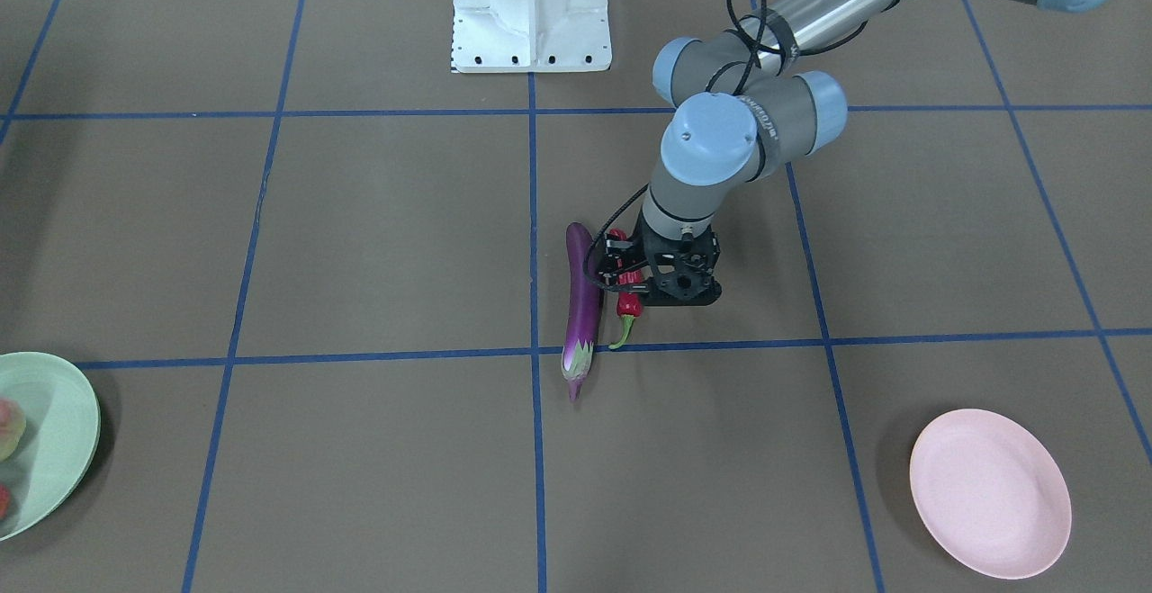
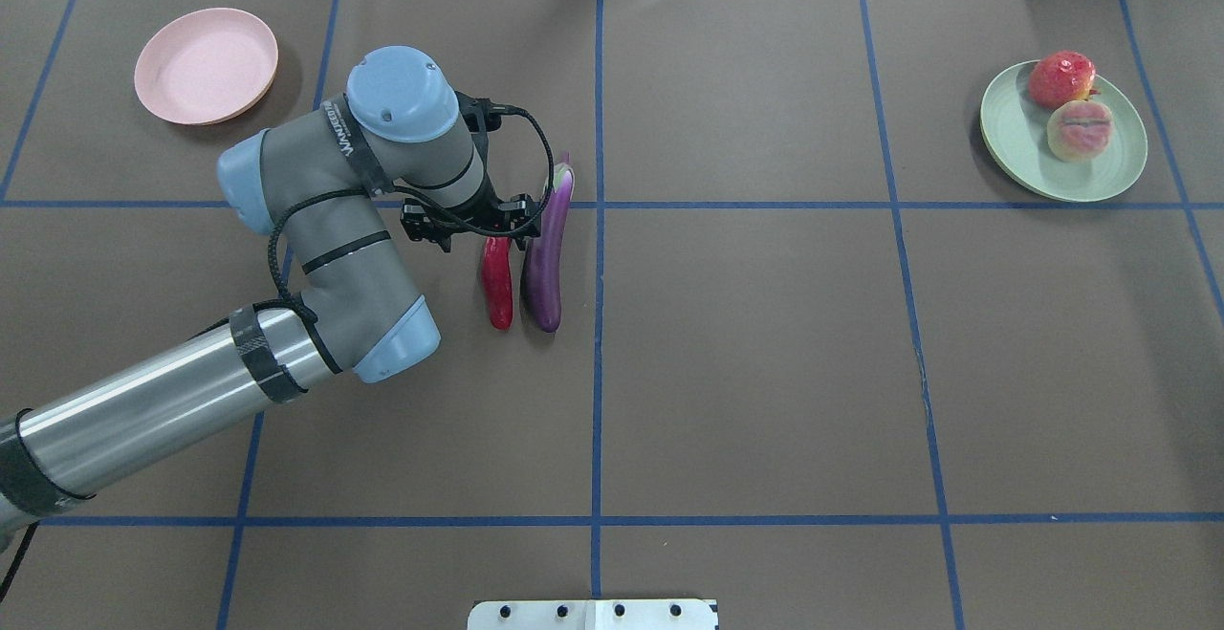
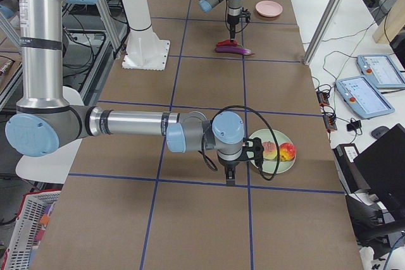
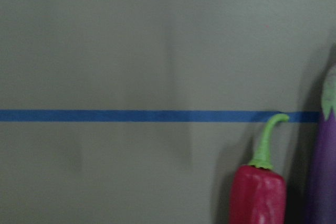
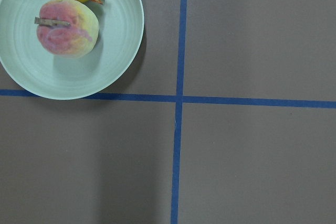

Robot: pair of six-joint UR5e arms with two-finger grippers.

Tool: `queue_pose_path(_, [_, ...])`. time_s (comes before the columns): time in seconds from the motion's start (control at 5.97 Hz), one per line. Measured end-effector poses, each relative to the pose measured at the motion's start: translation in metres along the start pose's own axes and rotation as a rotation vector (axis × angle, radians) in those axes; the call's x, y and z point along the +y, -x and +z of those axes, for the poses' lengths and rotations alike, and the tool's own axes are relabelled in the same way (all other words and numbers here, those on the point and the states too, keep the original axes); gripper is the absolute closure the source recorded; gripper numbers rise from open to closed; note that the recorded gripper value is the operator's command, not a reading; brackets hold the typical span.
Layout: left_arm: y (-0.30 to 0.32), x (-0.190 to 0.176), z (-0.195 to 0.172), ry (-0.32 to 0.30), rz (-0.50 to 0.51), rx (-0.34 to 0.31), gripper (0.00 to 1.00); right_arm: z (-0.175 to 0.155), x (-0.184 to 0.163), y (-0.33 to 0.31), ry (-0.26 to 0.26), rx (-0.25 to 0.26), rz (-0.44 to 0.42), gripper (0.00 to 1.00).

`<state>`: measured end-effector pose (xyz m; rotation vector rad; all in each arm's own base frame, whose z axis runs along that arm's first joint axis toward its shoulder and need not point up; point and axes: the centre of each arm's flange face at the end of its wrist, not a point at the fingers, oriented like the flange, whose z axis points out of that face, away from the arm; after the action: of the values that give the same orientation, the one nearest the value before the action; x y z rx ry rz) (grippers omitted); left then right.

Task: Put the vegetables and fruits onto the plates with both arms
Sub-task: 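Move the left gripper over the red chili pepper, then lower and close the left gripper on the chili pepper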

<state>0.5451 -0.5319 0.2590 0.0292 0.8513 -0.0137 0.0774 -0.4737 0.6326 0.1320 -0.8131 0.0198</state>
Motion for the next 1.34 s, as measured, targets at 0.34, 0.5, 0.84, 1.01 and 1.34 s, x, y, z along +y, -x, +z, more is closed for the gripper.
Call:
queue_pose_path(0.34, [-0.004, -0.002, 0.006, 0.004, 0.013, -0.01, 0.01, -0.001, -0.001, 0.002, -0.002, -0.001, -0.003, 0.0])
queue_pose_path(0.5, [0.0, -0.008, 0.003, 0.0, 0.031, -0.012, 0.01, -0.001, -0.001, 0.002, -0.002, -0.002, -0.004, 0.0])
queue_pose_path(0.84, [0.008, -0.015, 0.001, -0.003, 0.042, -0.019, 0.05, -0.001, -0.001, 0.003, -0.002, -0.003, -0.004, 0.0])
queue_pose_path(1.01, [0.013, -0.013, 0.008, 0.004, 0.037, -0.029, 0.07, -0.001, -0.001, 0.003, -0.001, -0.003, -0.005, 0.0])
queue_pose_path(1.34, [0.013, -0.009, 0.017, 0.015, 0.03, -0.038, 0.09, 0.0, -0.001, 0.003, -0.001, -0.003, -0.005, 0.0])
